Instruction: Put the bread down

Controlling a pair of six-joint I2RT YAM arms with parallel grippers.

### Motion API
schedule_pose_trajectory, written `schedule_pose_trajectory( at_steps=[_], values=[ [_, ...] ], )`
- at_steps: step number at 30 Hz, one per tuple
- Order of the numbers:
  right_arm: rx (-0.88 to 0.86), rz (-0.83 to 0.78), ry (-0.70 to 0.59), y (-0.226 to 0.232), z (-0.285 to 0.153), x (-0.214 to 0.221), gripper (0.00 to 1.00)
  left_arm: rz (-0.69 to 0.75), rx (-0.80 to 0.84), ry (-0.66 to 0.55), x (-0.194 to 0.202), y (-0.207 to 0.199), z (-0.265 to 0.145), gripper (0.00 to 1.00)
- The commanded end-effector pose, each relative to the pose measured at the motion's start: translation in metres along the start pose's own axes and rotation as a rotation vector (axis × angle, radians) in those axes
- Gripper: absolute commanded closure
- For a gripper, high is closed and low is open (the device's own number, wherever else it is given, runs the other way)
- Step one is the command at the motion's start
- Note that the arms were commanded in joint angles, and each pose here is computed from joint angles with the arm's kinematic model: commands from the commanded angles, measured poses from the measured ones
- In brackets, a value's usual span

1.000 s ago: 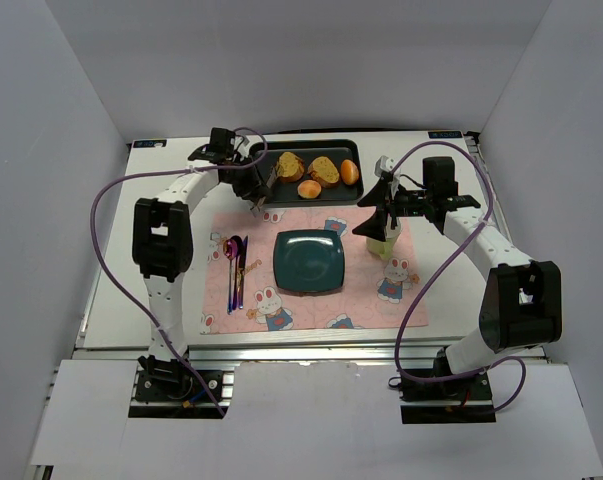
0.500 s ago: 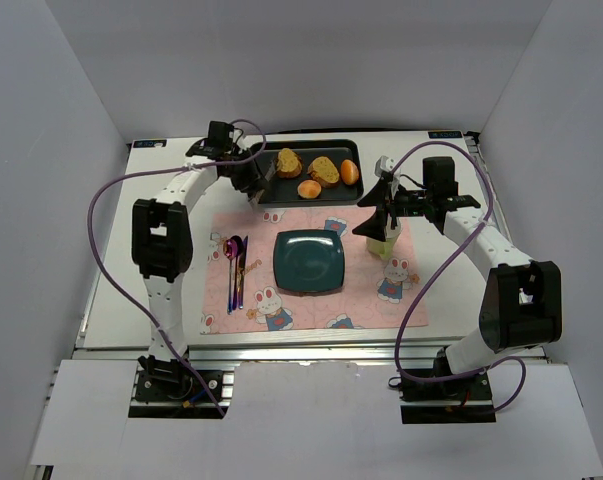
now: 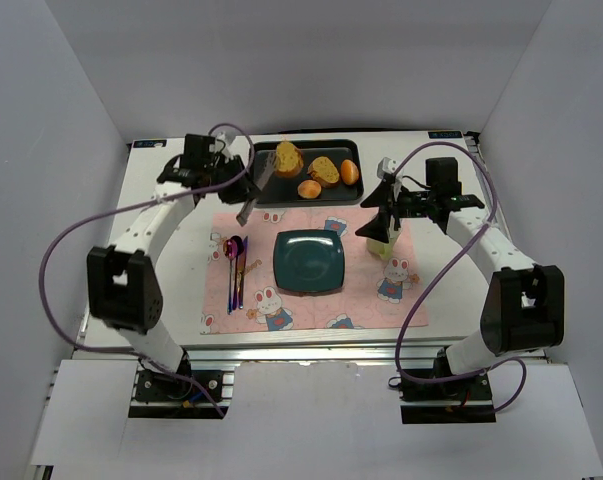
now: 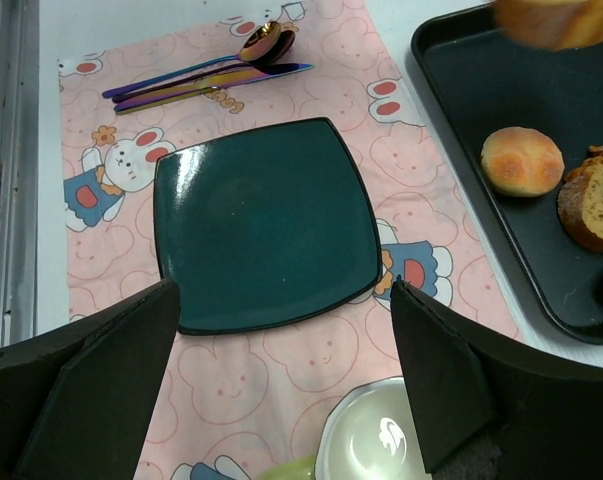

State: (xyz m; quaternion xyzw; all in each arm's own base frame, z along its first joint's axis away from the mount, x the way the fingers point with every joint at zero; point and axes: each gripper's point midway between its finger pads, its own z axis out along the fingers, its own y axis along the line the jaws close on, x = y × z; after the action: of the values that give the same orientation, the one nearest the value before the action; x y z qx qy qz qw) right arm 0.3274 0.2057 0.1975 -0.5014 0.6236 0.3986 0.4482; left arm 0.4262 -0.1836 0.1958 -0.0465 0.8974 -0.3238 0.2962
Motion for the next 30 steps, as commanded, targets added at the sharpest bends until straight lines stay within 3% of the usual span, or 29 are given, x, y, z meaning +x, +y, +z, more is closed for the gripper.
schedule_pose_trajectory(
  at_steps=[1, 7, 13, 16, 20, 23, 30],
  values=[
    [0.027, -0.101, -0.022, -0.001, -0.012, -0.028, 0.11, 0.063, 0.096, 0.039, 0.046, -0.03, -0.031, 1.0],
    [0.024, -0.098, -0.007, -0.001, -0.013, -0.029, 0.11, 0.088, 0.115, 0.165, 0.146, -0.047, -0.058, 1.0],
    [0.01, -0.055, 0.0, 0.0, -0.012, -0.026, 0.11, 0.097, 0.09, 0.231, 0.186, -0.036, -0.064, 0.99],
    [0.012, -0.051, 0.002, 0.0, -0.012, -0.027, 0.11, 0.124, 0.045, 0.273, 0.197, -0.025, -0.062, 0.95],
    [0.016, -0.052, 0.002, 0.002, -0.014, -0.028, 0.11, 0.138, 0.004, 0.287, 0.198, -0.017, -0.06, 0.73],
    [0.023, -0.058, 0.001, 0.003, -0.015, -0.029, 0.11, 0.155, -0.018, 0.298, 0.197, -0.014, -0.061, 0.61],
    [0.026, -0.055, 0.002, 0.006, -0.016, -0.027, 0.11, 0.19, -0.037, 0.281, 0.187, -0.016, -0.064, 0.53]
  ],
)
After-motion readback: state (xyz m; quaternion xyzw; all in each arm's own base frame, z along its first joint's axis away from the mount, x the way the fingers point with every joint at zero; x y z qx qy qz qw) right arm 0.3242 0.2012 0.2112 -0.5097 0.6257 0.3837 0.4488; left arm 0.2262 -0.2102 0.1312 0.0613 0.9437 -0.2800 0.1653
